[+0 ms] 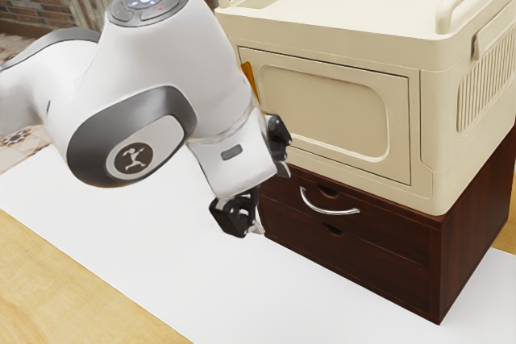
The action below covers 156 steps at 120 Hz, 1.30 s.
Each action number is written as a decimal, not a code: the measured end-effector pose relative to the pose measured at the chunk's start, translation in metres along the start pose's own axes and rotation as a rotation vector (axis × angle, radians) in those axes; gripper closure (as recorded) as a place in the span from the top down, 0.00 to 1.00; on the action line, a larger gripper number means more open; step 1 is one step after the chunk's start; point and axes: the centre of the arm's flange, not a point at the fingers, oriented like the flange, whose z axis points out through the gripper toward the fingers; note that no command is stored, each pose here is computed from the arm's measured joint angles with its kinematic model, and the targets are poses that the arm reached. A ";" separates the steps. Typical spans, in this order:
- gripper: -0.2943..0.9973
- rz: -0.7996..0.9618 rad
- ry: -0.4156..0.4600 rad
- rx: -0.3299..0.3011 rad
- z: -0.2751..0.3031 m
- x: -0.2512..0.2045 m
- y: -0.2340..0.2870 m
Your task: Pull the drawer handle with one arm to open the drawer
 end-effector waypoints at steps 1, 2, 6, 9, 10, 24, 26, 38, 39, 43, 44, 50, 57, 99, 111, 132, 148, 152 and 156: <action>0.72 0.001 0.003 -0.001 0.001 0.000 0.000; 0.71 0.001 0.005 -0.001 0.002 0.000 0.000; 0.67 0.005 0.015 -0.002 0.006 0.001 -0.002; 0.64 0.009 0.022 -0.002 0.009 0.001 -0.003; 0.63 0.010 0.024 -0.002 0.011 0.002 -0.003; 0.51 0.028 0.046 0.013 0.021 0.004 -0.007; 0.50 0.030 0.049 0.015 0.023 0.004 -0.008; 0.46 0.043 0.058 0.030 0.033 0.004 -0.011; 0.45 0.044 0.059 0.031 0.034 0.004 -0.011; 0.45 0.048 0.061 0.034 0.039 0.004 -0.013; 0.44 0.048 0.062 0.036 0.040 0.004 -0.013; 0.43 0.053 0.065 0.042 0.046 0.003 -0.016; 0.43 0.057 0.070 0.051 0.051 0.003 -0.019; 0.41 0.091 0.087 0.073 0.076 0.007 -0.021; 0.42 0.097 0.091 0.081 0.080 0.007 -0.020; 0.42 0.106 0.097 0.097 0.084 0.007 -0.018; 0.36 0.111 0.100 0.102 0.088 0.007 -0.017; 0.35 0.111 0.101 0.103 0.088 0.007 -0.017; 0.33 0.112 0.101 0.105 0.088 0.006 -0.015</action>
